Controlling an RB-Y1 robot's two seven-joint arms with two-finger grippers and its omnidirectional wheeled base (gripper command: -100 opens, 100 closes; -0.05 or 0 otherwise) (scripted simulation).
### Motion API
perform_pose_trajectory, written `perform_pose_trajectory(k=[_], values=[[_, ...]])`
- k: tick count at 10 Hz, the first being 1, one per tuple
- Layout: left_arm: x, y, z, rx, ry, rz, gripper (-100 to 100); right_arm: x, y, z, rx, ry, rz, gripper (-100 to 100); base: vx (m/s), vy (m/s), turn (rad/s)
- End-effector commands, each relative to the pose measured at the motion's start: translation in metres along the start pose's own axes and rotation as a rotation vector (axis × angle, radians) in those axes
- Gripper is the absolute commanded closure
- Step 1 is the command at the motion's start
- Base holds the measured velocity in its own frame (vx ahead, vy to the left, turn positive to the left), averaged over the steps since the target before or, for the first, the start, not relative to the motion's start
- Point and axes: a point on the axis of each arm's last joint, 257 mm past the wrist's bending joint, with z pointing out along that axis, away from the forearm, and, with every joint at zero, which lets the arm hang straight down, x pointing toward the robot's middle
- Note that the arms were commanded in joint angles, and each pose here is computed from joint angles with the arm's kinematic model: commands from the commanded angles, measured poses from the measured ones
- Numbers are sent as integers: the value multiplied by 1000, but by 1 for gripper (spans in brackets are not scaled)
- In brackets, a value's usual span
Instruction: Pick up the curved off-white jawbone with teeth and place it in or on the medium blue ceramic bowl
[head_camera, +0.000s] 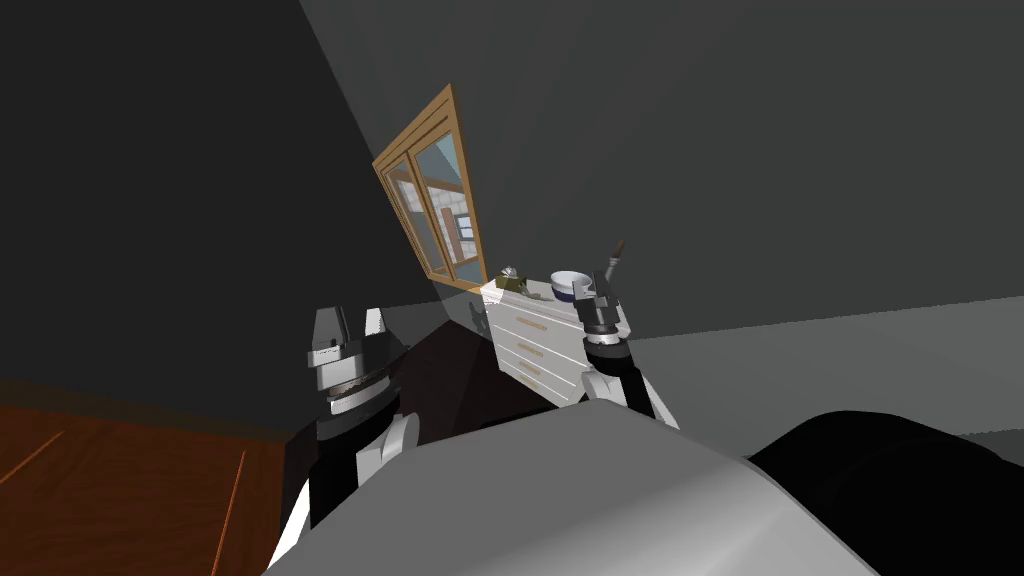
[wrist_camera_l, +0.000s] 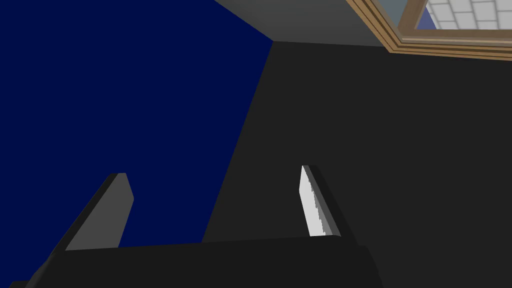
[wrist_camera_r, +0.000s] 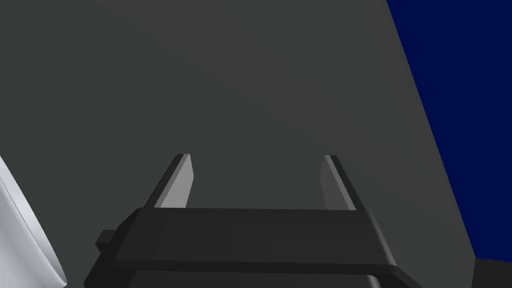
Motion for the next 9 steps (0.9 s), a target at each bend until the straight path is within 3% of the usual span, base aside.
perform_pose_trajectory(k=[1,5,6,8,9], values=[[0,0,0,0,0,0,0,2,-3,-1,3,34,-35,-100,18,17,-44],[0,0,0,0,0,0,0,6,-18,-5,10,171,-205,-100,48,64,-91],[0,0,0,0,0,0,0,7,-19,-6,10,185,-209,-100,38,69,-37],[0,0,0,0,0,0,0,6,-31,-10,13,267,-318,-100,40,87,-117],[0,0,0,0,0,0,0,8,-31,-10,12,287,-324,-100,31,84,-57]])
